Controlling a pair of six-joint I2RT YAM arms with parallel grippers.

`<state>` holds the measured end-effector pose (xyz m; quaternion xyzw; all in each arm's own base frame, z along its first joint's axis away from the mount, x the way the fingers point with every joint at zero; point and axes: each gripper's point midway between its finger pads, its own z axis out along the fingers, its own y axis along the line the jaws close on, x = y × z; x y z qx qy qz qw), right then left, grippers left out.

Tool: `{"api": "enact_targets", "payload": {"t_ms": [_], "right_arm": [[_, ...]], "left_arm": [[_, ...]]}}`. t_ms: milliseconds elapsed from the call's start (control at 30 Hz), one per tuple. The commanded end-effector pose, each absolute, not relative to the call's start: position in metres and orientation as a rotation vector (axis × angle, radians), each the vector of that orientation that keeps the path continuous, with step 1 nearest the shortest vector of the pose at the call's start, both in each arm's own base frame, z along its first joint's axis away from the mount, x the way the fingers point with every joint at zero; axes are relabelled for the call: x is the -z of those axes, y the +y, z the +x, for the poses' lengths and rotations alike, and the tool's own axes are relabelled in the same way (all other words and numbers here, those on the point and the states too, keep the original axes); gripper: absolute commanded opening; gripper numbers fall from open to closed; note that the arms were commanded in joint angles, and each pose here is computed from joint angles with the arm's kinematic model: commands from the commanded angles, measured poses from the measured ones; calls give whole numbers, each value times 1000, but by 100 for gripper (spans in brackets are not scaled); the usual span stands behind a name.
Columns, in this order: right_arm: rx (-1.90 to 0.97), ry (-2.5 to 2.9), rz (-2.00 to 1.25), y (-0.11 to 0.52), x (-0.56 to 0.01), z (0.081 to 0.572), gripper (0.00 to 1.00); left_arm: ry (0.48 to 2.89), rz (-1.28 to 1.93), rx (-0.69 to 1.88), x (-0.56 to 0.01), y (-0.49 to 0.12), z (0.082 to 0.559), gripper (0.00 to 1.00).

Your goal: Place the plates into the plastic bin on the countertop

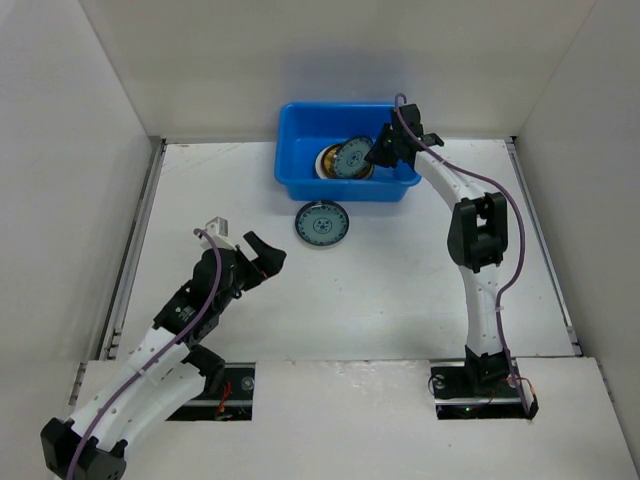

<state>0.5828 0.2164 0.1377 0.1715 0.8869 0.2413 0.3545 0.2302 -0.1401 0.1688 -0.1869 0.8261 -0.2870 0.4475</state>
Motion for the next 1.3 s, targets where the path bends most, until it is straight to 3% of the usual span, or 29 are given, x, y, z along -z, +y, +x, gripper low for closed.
{"api": "enact_targets", "payload": {"t_ms": [0, 467, 700, 967, 1267], "right_arm": [[-612, 2233, 400, 218, -159, 593, 24], [-309, 2279, 222, 197, -162, 572, 71], [-242, 2104, 91, 198, -247, 537, 74], [-306, 1871, 80, 177, -331, 451, 76], [-334, 1841, 0, 155, -324, 356, 76]], "left_arm": [[2056, -476, 732, -164, -142, 229, 100], [2099, -494, 847, -144, -164, 253, 100], [2040, -609, 952, -139, -174, 286, 100], [1987, -831, 1074, -119, -193, 328, 97], [1985, -1032, 1126, -84, -214, 352, 70]]}}
